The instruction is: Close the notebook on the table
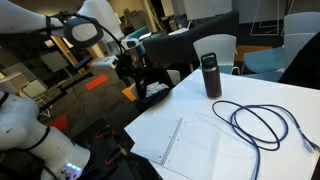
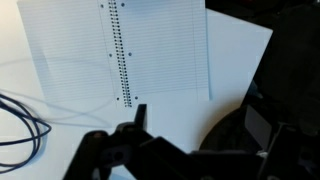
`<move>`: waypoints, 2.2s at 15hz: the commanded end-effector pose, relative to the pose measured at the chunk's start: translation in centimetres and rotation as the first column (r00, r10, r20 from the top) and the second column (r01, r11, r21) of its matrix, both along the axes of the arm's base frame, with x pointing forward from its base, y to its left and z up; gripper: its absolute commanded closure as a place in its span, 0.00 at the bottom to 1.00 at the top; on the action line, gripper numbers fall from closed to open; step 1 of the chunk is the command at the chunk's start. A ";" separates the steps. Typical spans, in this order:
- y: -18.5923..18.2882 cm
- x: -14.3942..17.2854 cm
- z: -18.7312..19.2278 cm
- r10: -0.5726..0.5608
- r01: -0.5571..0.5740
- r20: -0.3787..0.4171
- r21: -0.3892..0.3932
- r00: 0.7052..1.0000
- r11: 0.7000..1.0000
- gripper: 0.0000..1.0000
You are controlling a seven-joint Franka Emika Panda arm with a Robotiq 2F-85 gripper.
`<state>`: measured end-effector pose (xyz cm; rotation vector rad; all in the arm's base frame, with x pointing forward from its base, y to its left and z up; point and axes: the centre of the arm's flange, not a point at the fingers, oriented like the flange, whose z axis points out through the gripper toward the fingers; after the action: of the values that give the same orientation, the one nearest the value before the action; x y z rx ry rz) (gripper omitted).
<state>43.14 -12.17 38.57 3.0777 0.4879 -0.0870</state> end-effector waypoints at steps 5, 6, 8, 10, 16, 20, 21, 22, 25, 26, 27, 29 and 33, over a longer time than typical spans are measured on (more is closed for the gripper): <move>1.5 2.6 -7.2 -0.019 0.020 -0.042 0.024 0.999 1.000 0.00; 1.7 2.9 -7.8 -0.021 0.022 -0.053 0.022 0.998 1.000 0.00; 1.7 3.3 -7.9 -0.021 0.022 -0.055 0.020 0.998 1.000 0.00; 1.6 3.5 -7.7 -0.022 0.023 -0.049 0.019 0.999 1.000 0.00; 4.7 3.4 -10.8 -0.049 0.049 -0.003 -0.001 0.999 0.999 0.00; 8.0 3.4 -13.7 -0.118 0.119 0.030 -0.041 0.993 0.992 0.00; 8.6 3.5 -14.4 -0.130 0.132 0.035 -0.049 0.991 0.990 0.00; 9.1 3.7 -15.2 -0.154 0.156 0.044 -0.068 0.987 0.985 0.00; 10.2 4.0 -17.5 -0.195 0.200 0.055 -0.117 0.979 0.973 0.00; 10.4 4.0 -18.3 -0.199 0.205 0.053 -0.129 0.978 0.970 0.00; 10.6 4.0 -18.9 -0.208 0.213 0.054 -0.142 0.977 0.967 0.00; 10.7 3.9 -20.4 -0.210 0.216 0.051 -0.161 0.976 0.963 0.00; 10.5 4.1 -22.9 -0.197 0.206 0.064 -0.189 0.978 0.960 0.00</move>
<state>46.55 -1.74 17.48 2.9467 0.1613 -0.1014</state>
